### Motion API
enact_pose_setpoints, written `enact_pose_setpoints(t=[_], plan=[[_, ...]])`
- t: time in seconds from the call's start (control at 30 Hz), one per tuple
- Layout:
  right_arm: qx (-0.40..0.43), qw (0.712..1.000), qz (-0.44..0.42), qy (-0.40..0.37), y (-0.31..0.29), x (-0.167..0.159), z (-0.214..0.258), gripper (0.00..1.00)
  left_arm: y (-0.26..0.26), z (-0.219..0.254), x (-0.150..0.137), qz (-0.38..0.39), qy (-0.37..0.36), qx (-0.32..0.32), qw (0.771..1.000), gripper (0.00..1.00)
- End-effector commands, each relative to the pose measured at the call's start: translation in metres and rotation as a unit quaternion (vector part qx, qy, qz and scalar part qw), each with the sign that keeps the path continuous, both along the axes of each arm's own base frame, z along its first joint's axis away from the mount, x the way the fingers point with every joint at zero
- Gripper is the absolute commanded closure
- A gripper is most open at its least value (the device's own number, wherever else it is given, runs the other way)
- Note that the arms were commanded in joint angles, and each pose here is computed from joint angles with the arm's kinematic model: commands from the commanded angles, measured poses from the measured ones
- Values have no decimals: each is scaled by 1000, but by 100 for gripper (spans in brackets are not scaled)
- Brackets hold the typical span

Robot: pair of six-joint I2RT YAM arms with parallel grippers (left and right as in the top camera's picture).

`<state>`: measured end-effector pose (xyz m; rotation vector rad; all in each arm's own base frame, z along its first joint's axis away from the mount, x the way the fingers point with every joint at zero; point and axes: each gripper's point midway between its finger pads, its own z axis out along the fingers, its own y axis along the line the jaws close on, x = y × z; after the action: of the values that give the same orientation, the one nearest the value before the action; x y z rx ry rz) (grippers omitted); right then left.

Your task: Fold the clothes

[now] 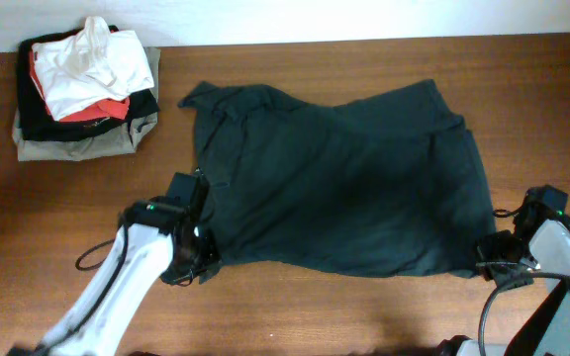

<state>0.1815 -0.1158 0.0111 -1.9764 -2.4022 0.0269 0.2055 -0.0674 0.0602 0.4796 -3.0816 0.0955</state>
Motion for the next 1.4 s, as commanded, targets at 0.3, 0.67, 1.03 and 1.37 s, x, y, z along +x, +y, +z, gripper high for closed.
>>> enact_pose_setpoints(t=[0.3, 0.67, 1.03, 1.37], plan=[[-51, 996, -18, -75, -5, -4, 57, 96, 1, 86, 12, -18, -180, -12, 983, 99], [-96, 988, -42, -113, -7, -15, 93, 96, 20, 128, 19, 0, -265, 20, 964, 99], [-129, 980, 11, -153, -18, 4, 155, 96, 15, 161, 67, 8, -281, 44, 959, 99], [-80, 989, 14, -126, -37, 49, 104, 96, -5, 63, 131, -5, -182, 75, 980, 99]])
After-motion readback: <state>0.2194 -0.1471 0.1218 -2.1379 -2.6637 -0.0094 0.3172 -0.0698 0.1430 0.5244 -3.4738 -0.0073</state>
